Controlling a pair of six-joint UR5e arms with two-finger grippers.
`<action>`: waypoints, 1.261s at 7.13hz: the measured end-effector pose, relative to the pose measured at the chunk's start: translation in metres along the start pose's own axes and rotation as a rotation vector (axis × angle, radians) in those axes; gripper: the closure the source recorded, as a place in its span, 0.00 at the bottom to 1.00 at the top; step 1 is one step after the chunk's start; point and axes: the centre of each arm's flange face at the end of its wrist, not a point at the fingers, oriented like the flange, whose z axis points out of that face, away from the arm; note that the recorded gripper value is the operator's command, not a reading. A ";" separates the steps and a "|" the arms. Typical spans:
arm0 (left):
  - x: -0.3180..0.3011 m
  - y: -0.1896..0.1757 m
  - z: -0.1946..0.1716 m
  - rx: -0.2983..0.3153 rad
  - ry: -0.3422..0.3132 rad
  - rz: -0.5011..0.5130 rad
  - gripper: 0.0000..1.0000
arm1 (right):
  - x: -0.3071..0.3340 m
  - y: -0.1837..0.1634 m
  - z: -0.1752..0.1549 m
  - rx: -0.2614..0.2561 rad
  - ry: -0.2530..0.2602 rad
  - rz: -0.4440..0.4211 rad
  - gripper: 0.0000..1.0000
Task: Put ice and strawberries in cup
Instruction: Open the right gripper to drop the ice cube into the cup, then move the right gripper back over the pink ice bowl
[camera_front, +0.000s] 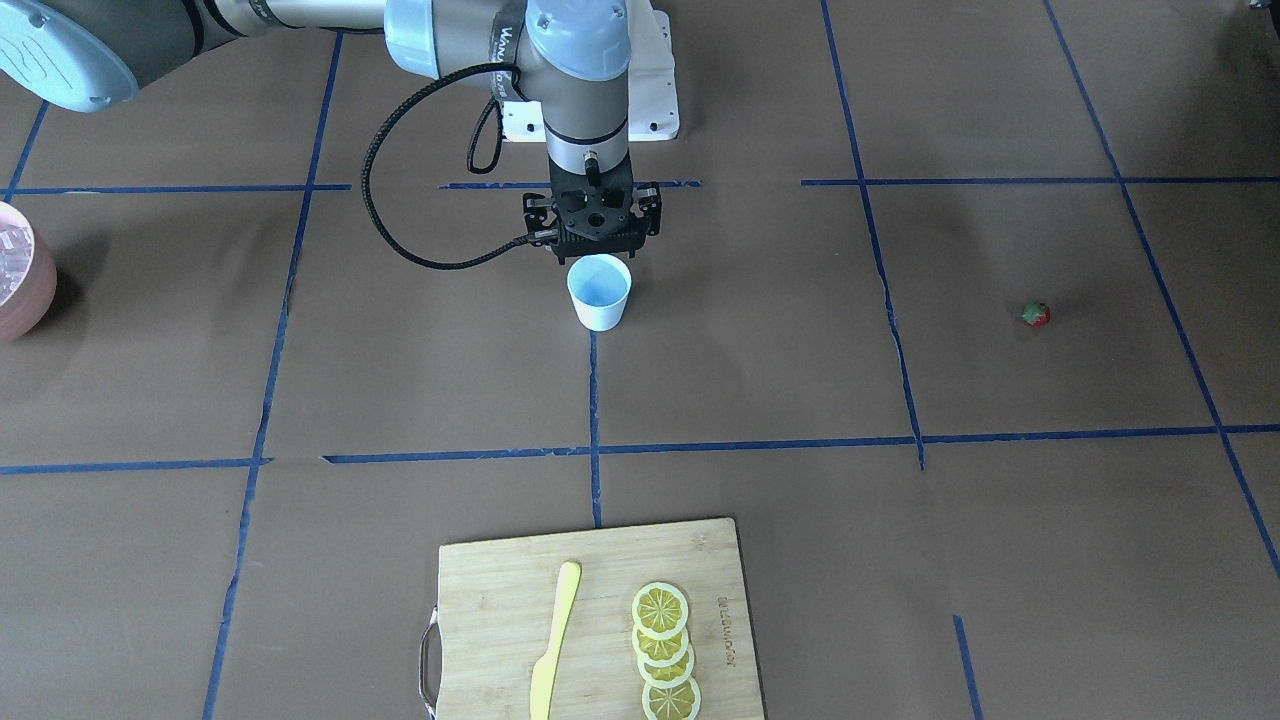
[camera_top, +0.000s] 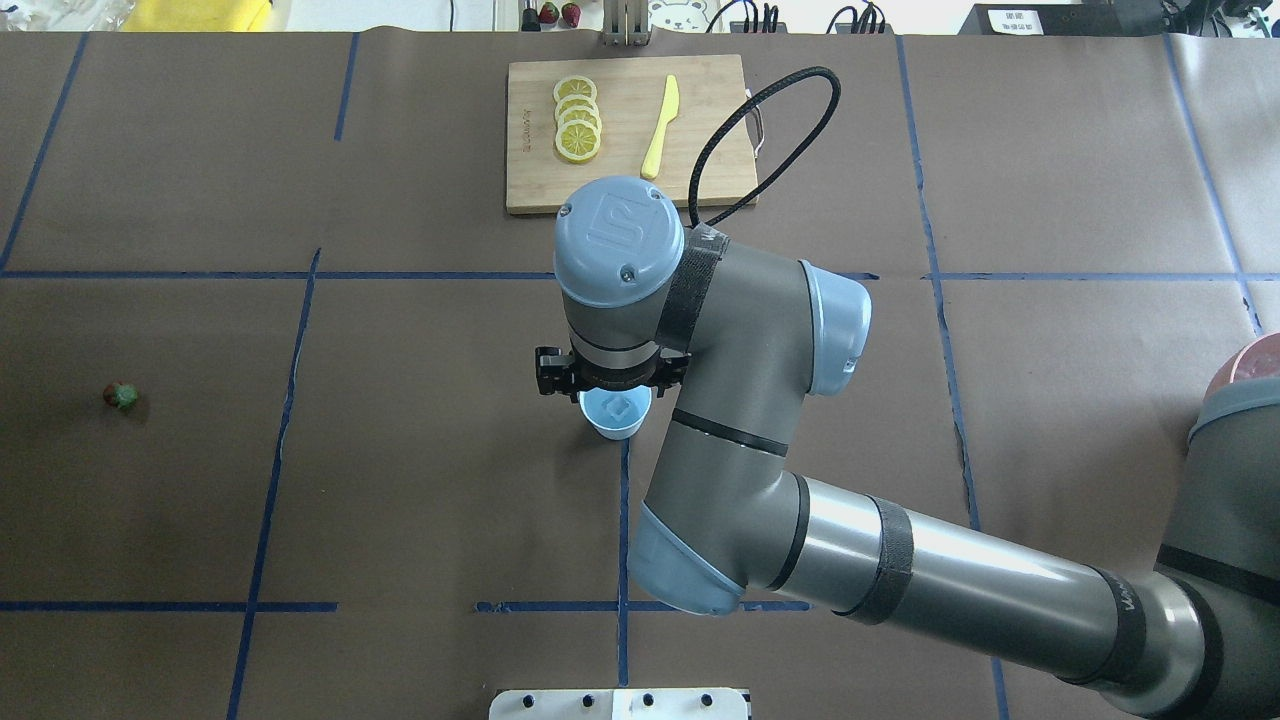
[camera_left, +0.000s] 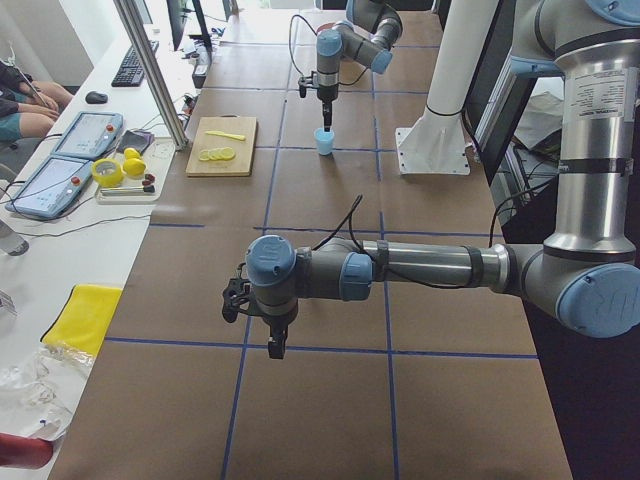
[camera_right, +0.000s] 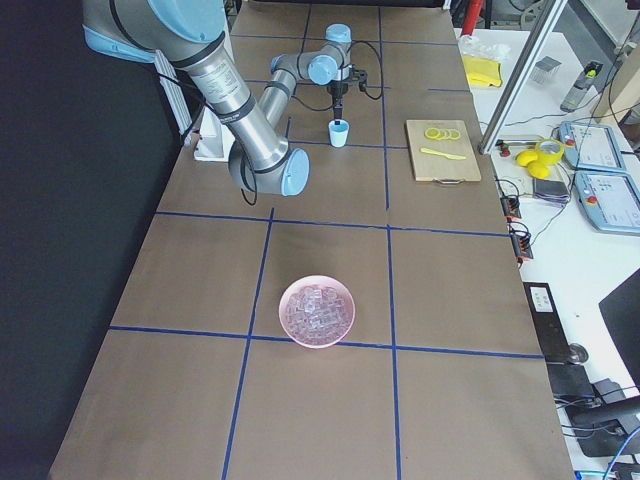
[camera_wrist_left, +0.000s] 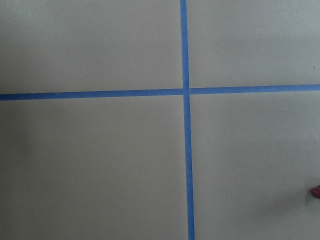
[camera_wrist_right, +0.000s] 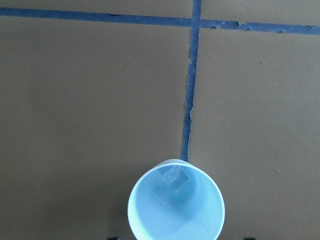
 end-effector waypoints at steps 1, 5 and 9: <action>0.000 0.000 0.000 0.000 0.000 0.000 0.00 | 0.000 0.000 -0.001 0.001 -0.001 0.000 0.00; 0.003 -0.001 -0.002 0.005 0.000 0.005 0.00 | 0.045 -0.017 -0.055 0.034 -0.004 0.011 0.00; 0.004 0.000 -0.003 0.007 0.003 0.006 0.00 | 0.259 -0.020 -0.119 0.045 0.023 -0.151 0.00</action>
